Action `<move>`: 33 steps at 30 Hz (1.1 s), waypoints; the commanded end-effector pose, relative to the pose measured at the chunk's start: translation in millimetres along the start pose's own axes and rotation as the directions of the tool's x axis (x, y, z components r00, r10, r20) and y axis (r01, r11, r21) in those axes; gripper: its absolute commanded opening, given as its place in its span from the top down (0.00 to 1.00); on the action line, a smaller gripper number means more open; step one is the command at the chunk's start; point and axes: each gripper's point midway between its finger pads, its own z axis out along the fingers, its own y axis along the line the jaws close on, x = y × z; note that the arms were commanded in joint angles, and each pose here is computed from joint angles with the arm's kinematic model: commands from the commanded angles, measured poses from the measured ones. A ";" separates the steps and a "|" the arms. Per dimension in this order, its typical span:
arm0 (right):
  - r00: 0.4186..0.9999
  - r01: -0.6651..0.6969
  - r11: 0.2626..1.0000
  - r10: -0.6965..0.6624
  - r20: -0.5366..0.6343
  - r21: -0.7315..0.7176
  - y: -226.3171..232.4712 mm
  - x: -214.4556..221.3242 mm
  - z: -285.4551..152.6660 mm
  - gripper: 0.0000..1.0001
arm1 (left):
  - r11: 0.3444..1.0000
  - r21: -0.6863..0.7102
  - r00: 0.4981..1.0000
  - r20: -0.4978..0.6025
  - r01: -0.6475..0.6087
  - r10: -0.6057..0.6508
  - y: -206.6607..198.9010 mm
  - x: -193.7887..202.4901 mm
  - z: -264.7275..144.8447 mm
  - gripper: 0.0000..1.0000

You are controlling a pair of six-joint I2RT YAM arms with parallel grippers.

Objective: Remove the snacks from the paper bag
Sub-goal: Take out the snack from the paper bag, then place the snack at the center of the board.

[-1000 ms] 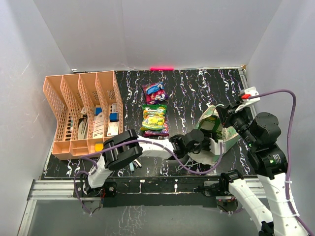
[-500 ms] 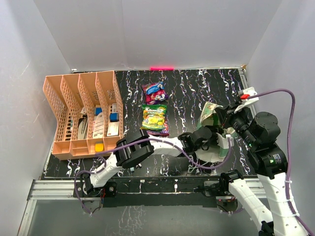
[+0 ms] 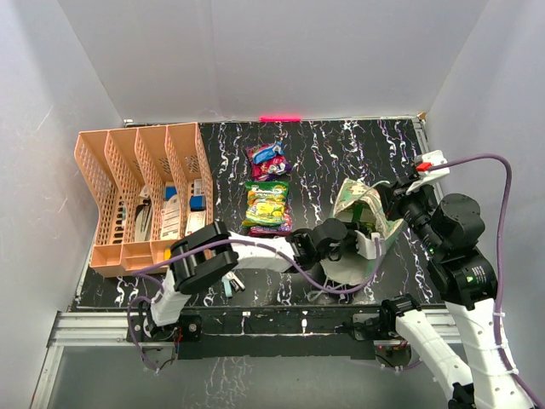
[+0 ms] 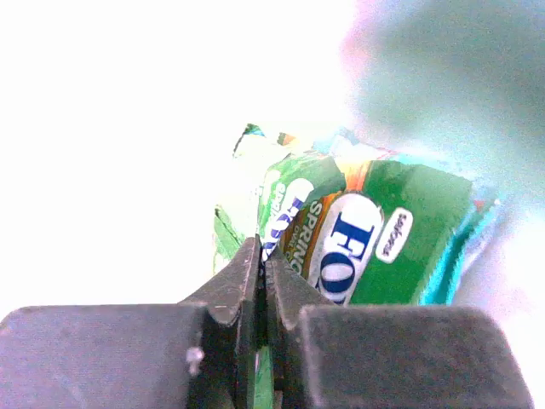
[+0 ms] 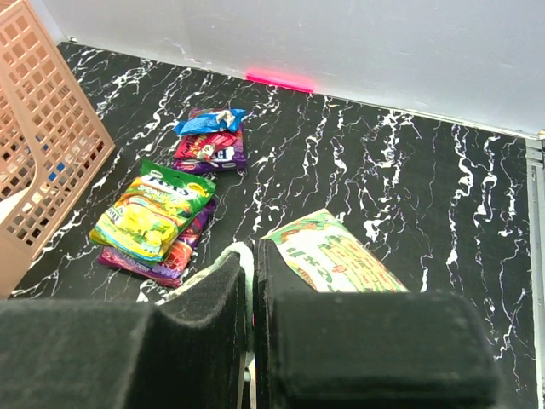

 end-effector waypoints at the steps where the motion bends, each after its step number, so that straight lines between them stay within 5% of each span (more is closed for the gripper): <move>1: 0.993 0.024 0.999 -0.029 0.112 0.044 -7.6 -28.9 -0.6 0.93 | 0.998 -0.015 0.988 0.142 0.058 -0.055 27.9 -64.8 -40.6 1.00; 8: 0.994 0.018 0.997 -0.026 0.109 0.073 -12.8 -23.7 -0.5 0.93 | 0.985 0.104 0.964 0.213 0.137 -0.157 27.6 -104.0 -96.4 1.00; 13: 0.992 0.000 0.992 -0.017 0.126 0.130 -22.2 -28.6 -5.2 0.93 | 0.941 0.281 0.909 0.314 0.186 -0.273 24.7 -140.6 -158.2 1.00; 18: 0.991 -0.003 0.990 -0.015 0.130 0.142 -24.1 -28.4 -6.6 0.93 | 0.899 0.305 0.842 0.347 0.314 -0.412 63.7 -172.3 -228.1 1.00; 22: 0.991 -0.005 0.988 -0.016 0.132 0.155 -26.3 -28.8 -8.9 0.93 | 0.889 0.202 0.833 0.313 0.412 -0.457 108.1 -174.0 -273.8 1.00; 26: 0.989 0.003 0.983 -0.030 0.144 0.183 -30.9 -33.6 -14.0 0.93 | 0.895 -0.043 0.884 0.181 0.445 -0.431 147.1 -132.9 -300.0 1.00; 33: 0.980 0.003 0.959 -0.059 0.189 0.284 -47.5 -55.7 -28.9 0.93 | 0.913 -0.311 0.952 -0.067 0.263 -0.297 184.8 -31.1 -293.9 1.00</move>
